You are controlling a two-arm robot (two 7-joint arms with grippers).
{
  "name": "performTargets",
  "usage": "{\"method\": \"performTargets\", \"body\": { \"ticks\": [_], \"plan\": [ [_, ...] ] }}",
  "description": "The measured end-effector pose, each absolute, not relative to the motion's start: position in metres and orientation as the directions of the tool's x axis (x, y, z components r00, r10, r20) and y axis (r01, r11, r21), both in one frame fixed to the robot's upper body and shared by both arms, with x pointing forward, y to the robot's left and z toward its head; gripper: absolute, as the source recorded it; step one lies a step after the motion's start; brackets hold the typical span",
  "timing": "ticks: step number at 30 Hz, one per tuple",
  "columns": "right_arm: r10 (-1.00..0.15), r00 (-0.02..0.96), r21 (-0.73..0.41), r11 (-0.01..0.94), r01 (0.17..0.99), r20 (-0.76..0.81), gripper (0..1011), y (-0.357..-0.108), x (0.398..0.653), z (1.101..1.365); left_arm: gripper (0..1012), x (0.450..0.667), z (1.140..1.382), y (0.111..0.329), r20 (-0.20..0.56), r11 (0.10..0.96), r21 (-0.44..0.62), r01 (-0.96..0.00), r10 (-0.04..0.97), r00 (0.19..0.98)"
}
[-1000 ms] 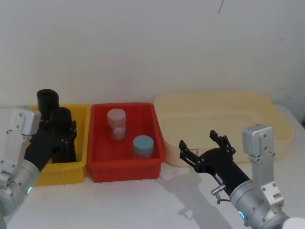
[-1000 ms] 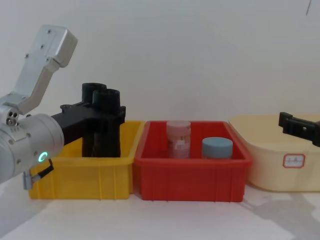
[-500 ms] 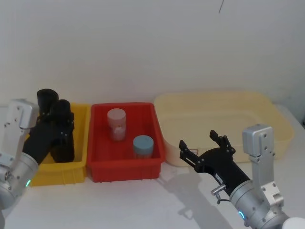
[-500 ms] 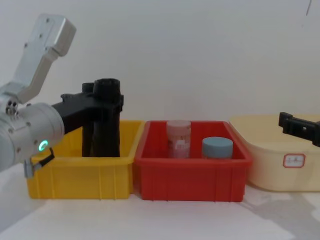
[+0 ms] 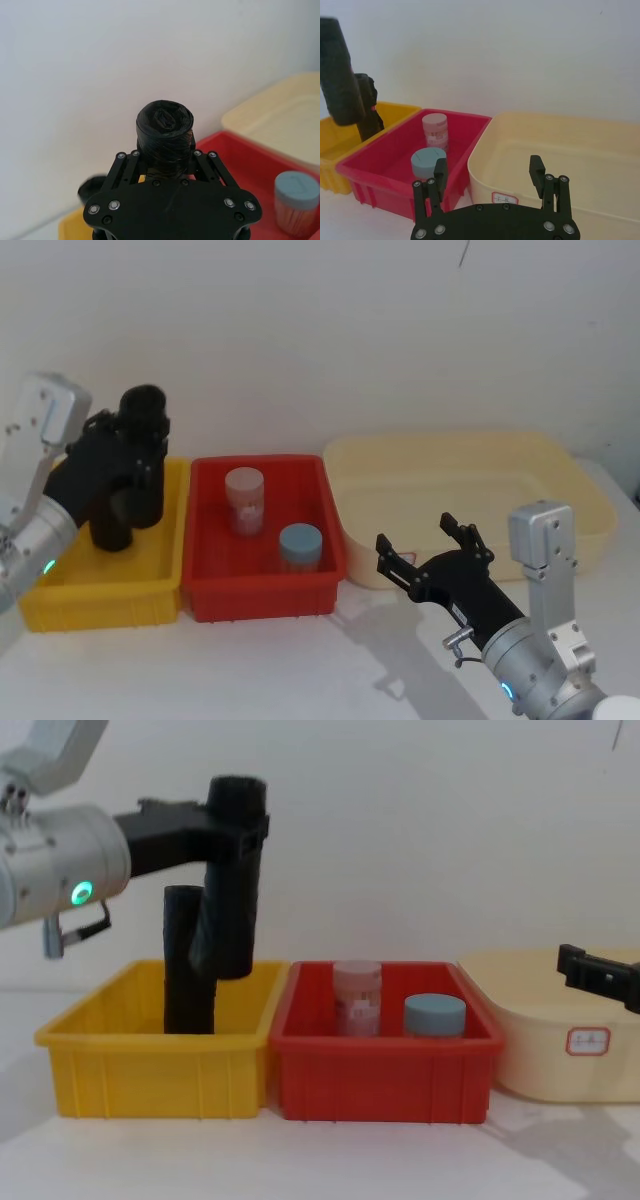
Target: Pick up the garbage bag with the one hand and transfer it to the other hand.
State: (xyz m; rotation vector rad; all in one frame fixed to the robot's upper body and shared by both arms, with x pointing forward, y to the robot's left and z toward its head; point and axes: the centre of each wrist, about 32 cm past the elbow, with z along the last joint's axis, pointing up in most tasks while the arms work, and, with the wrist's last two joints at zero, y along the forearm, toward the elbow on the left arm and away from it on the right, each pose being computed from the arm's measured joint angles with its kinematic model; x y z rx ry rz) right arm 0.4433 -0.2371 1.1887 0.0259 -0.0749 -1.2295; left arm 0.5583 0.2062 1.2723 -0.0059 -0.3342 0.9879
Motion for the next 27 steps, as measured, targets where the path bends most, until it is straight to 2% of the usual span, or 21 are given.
{"method": "performTargets", "body": {
  "ticks": [11,18,27],
  "plan": [
    [-0.942,0.333,0.060,0.335,0.940,0.043,999,-0.237,0.443,1.189,381,0.564,1.309,0.189,0.338,0.670,-0.168,-0.723,0.728,0.596],
    [-0.942,0.333,0.060,0.335,0.940,0.043,1000,-0.237,0.443,1.189,381,0.571,1.319,0.169,0.347,0.742,-0.163,-0.650,0.660,0.666],
    [-0.942,0.333,0.060,0.335,0.940,0.043,1000,-0.237,0.443,1.189,381,0.585,1.318,0.136,0.325,0.821,-0.155,-0.550,0.568,0.757]
  ]
}}
